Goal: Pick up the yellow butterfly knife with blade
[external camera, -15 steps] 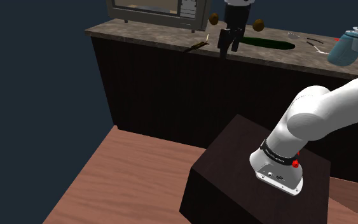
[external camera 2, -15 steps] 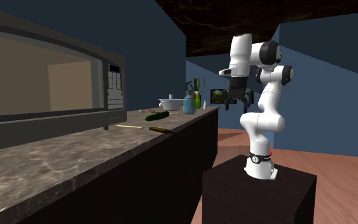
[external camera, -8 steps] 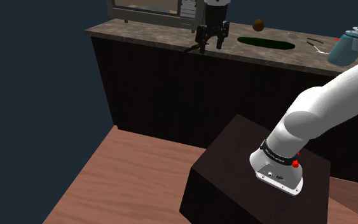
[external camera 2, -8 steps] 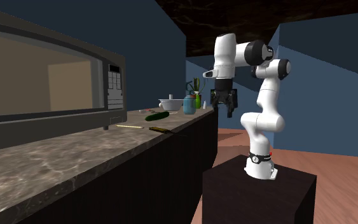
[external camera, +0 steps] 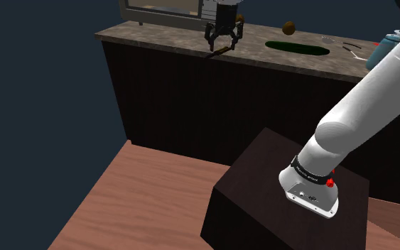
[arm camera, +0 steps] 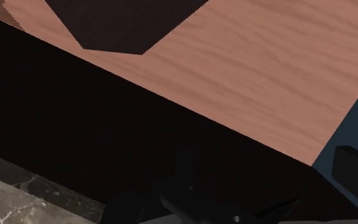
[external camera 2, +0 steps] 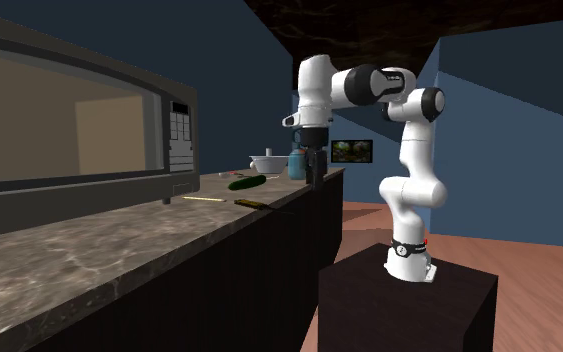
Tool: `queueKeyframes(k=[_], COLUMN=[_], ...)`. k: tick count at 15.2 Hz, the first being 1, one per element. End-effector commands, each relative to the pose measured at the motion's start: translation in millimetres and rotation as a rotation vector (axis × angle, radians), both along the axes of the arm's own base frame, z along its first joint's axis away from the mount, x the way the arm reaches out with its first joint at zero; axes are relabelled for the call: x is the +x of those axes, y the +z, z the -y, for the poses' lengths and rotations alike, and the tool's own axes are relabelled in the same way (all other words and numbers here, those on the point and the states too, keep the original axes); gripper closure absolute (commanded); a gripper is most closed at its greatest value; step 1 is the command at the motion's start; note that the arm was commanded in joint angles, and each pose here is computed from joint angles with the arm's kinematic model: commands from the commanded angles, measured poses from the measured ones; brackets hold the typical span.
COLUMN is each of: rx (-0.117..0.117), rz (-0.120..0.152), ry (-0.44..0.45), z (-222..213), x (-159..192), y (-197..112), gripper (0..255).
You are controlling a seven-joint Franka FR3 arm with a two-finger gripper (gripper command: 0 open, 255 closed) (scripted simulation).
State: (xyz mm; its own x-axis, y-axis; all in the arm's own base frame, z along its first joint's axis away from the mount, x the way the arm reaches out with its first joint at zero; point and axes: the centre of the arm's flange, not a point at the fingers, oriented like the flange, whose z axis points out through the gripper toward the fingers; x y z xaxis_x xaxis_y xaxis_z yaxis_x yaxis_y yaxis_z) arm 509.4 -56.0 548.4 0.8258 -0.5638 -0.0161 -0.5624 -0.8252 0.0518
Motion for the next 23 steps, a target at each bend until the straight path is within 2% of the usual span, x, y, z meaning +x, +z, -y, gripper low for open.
queueKeyframes(k=[1,10,18,20,21,23], rx=[0.003,0.020,0.020,0.020,0.020,0.020], rz=[0.008,0.046,0.046,0.046,0.047,0.047], ry=[-0.084,-0.445,-0.454,-0.454,-0.454,-0.454], z=[18,116,119,119,119,119], x=[19,84,85,85,85,85], y=[-3,-16,-56,-56,-56,-56], gripper=[0,0,0,0,255,255])
